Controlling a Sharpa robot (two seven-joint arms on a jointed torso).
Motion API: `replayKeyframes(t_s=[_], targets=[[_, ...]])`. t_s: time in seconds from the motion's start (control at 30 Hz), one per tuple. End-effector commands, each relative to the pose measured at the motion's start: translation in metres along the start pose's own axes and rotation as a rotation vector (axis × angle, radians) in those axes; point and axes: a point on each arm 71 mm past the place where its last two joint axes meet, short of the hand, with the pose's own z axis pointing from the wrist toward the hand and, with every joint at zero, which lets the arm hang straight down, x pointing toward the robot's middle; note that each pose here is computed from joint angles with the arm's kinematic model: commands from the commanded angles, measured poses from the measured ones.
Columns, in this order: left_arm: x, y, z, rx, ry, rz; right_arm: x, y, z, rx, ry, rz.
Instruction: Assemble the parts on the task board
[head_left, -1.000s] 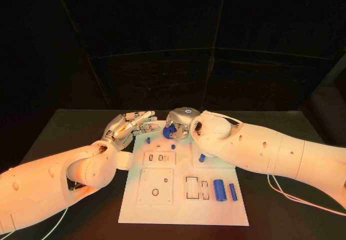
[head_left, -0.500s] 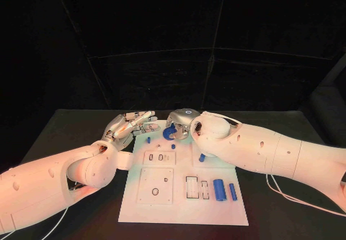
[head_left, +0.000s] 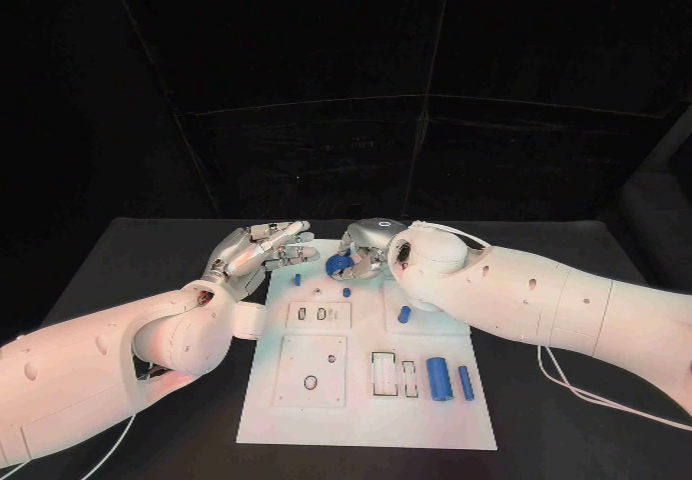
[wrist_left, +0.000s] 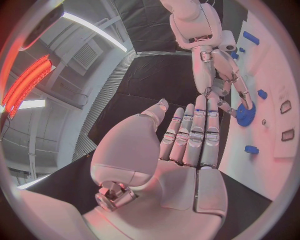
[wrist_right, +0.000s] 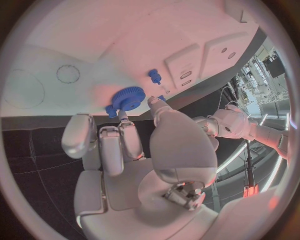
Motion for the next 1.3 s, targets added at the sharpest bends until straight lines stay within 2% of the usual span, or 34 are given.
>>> replayKeyframes(t_s=[0.03, 0.17, 0.33, 0.4, 0.5, 0.73, 0.87, 1.1, 1.3], targets=[[0.0012, -0.0011, 0.0001, 0.005, 0.015, -0.005, 0.002, -0.003, -0.001, 0.015, 0.032, 0.028], [0.0011, -0.0011, 0.0001, 0.005, 0.015, -0.005, -0.002, -0.006, -0.002, 0.021, -0.015, 0.044], [-0.0001, -0.0013, -0.0001, 0.006, 0.012, -0.004, -0.012, -0.011, -0.010, -0.008, -0.141, 0.095], [-0.0006, -0.0015, -0.0003, 0.006, 0.011, -0.003, -0.016, -0.015, -0.015, -0.028, -0.188, 0.125], [-0.0013, -0.0017, -0.0006, 0.006, 0.009, -0.002, -0.020, -0.023, -0.026, -0.049, -0.224, 0.180], [-0.0034, -0.0021, -0.0005, 0.008, 0.004, 0.001, -0.024, -0.072, -0.065, -0.024, -0.165, 0.411], [-0.0028, -0.0015, 0.0004, 0.007, 0.004, 0.000, -0.028, -0.101, -0.086, -0.037, -0.176, 0.514], [0.0000, -0.0004, 0.0023, 0.008, 0.010, -0.003, -0.030, -0.143, -0.112, 0.013, -0.181, 0.540], [0.0017, 0.0006, 0.0040, 0.007, 0.014, -0.005, -0.029, -0.168, -0.120, 0.060, -0.181, 0.512]])
